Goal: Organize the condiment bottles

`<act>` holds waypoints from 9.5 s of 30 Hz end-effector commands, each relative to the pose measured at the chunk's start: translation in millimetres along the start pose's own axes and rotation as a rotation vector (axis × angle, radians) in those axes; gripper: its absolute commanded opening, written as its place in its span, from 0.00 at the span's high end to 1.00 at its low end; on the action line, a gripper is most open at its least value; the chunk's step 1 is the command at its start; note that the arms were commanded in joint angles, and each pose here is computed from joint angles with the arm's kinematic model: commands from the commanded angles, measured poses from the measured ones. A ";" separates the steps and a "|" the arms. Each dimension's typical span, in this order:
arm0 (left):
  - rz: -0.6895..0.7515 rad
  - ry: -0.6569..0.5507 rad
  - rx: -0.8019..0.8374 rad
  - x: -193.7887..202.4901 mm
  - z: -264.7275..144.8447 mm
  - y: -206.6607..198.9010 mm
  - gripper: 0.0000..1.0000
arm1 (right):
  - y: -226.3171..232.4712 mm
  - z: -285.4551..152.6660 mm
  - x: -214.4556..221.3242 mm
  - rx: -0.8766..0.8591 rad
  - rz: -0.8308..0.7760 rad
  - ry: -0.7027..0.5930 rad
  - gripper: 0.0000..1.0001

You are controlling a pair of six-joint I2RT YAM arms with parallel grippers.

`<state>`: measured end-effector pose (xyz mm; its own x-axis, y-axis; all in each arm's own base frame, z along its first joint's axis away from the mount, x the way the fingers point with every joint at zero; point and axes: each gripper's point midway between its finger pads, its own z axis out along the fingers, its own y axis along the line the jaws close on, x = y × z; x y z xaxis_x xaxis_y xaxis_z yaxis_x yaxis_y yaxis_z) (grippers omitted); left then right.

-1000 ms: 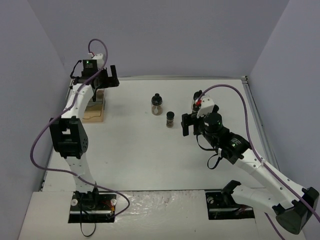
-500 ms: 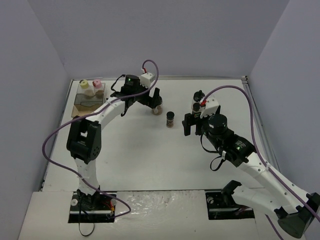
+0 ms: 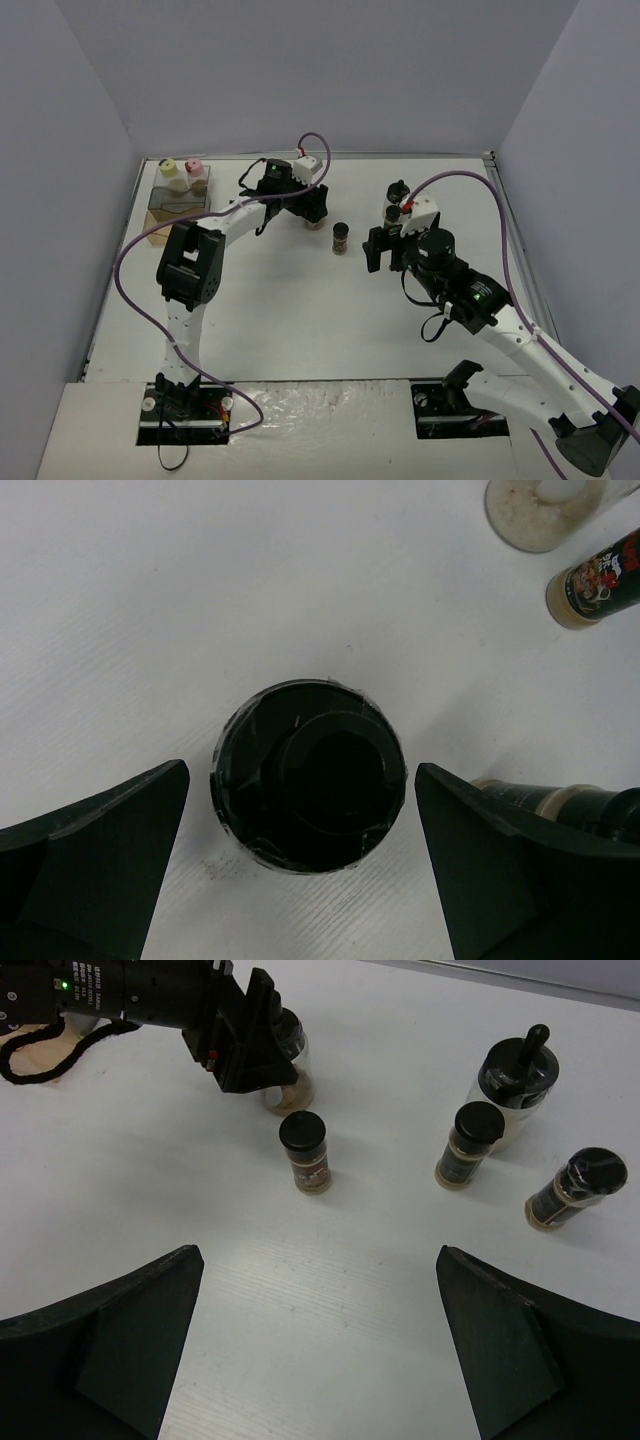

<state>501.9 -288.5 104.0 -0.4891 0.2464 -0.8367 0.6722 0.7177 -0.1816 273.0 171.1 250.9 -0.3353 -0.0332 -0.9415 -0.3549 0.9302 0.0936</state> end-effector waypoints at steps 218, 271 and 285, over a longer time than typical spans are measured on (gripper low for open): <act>-0.227 -0.157 -0.331 1.1 -236.5 -16.3 0.03 | 66.1 80.3 -25.7 -0.166 -0.178 -0.052 0.00; -0.210 -0.164 -0.600 -18.8 -170.2 4.0 1.00 | -12.5 3.0 -42.0 0.034 -0.035 -0.220 0.00; -0.304 -0.347 -0.893 -82.4 -278.5 154.6 1.00 | -10.1 8.3 -36.3 0.030 -0.043 -0.198 0.00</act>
<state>467.9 -41.3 226.8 -0.4510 -0.1096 -0.8858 -0.1554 0.9869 -0.0431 290.4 164.6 264.3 -0.1944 -0.0494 -0.9797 -0.3556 0.9343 0.0234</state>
